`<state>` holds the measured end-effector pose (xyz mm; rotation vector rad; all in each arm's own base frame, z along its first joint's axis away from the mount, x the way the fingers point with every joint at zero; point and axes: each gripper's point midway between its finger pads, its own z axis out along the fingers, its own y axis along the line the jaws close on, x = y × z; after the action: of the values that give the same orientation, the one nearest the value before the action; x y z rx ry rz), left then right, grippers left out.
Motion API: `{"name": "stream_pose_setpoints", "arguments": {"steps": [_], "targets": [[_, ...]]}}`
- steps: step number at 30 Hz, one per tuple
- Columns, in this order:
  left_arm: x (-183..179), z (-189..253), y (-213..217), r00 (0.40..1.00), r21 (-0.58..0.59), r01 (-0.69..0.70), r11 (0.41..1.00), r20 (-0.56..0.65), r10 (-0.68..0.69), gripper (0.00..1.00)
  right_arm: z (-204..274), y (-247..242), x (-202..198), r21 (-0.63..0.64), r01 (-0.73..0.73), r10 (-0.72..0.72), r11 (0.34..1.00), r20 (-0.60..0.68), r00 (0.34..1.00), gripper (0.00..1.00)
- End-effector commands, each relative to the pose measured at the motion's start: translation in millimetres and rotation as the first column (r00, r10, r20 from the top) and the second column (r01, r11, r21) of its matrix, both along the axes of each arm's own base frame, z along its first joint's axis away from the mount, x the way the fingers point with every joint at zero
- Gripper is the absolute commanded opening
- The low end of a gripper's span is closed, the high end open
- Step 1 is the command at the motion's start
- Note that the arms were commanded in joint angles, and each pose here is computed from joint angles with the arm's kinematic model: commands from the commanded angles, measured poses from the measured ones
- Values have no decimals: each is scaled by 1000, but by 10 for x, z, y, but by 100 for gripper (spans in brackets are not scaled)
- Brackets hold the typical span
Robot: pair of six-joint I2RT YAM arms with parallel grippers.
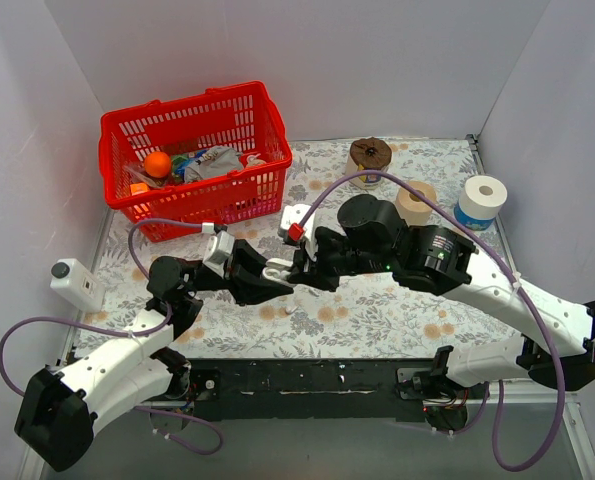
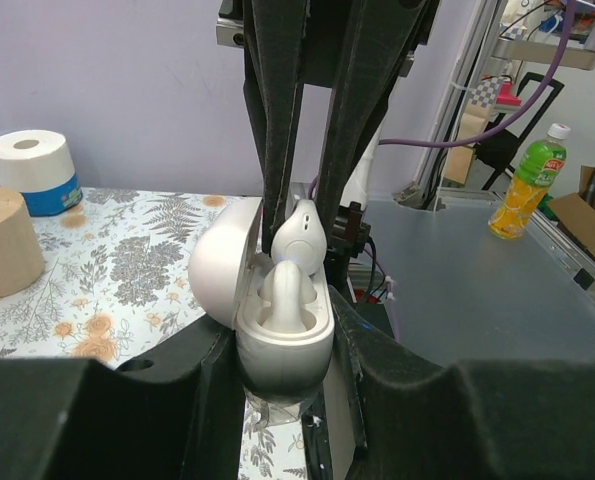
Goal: Insert the wireless bluetooth earbuds into the charging case
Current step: Place the earbud in the charging case.
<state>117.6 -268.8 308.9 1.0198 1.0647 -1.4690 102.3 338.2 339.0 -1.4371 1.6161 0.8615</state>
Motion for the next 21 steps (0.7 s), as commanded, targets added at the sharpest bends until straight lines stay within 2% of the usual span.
{"name": "stream_pose_setpoints", "arguments": {"steps": [1,21], "targets": [[-11,223,32,997,-51,-22,998,72,26,0,132,-14,46,9,18,-19,1000,36,999,1],[27,286,33,995,-71,-45,996,90,51,0,15,-48,42,-51,27,-26,998,13,1000,1]]}}
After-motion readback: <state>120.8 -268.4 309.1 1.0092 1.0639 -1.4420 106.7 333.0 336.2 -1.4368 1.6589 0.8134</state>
